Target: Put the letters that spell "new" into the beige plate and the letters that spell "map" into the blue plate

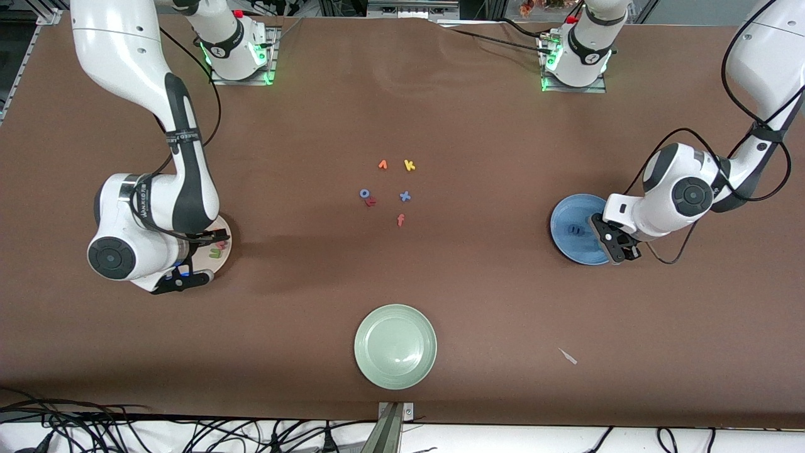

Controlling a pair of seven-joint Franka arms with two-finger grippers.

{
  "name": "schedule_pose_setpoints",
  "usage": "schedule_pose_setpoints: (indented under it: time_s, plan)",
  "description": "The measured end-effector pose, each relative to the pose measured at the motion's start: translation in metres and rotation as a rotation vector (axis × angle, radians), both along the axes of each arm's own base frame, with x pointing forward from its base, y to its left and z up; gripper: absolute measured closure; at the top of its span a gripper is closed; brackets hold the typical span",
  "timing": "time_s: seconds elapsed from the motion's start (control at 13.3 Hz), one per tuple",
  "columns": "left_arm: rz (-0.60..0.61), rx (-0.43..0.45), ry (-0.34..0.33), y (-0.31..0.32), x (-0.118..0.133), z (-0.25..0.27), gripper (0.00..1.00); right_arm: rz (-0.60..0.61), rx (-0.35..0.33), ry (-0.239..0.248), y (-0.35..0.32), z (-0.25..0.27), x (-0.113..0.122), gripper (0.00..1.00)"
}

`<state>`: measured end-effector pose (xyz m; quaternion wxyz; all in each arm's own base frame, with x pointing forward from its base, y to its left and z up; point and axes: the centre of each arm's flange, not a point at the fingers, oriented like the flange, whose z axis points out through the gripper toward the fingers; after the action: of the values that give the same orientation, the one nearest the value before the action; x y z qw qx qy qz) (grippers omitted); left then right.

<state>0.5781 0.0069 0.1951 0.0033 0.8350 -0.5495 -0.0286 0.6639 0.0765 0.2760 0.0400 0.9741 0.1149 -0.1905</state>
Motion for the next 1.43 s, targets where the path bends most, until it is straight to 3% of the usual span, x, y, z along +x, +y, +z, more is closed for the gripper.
schedule_pose_setpoints:
  time_s: [0.3,0.38,0.75,1.13,1.43]
  plan:
    - [0.017,-0.052,-0.006,-0.024,0.009,0.019,0.04,0.031,0.009,0.076,0.030,0.043,-0.006,0.00]
    - [0.040,-0.072,0.019,-0.030,0.013,0.028,0.00,0.033,0.013,0.084,0.033,0.055,-0.007,0.00]
    - [0.160,-0.048,0.150,-0.062,0.048,0.115,0.00,0.033,0.034,0.049,0.057,0.100,-0.014,0.00]
    - [0.468,0.129,0.236,-0.138,0.043,0.170,0.00,0.017,0.069,-0.014,0.096,0.152,-0.040,0.00]
    - [0.781,0.211,0.140,-0.195,0.024,0.237,0.00,-0.003,0.145,-0.106,0.068,0.205,-0.074,0.00]
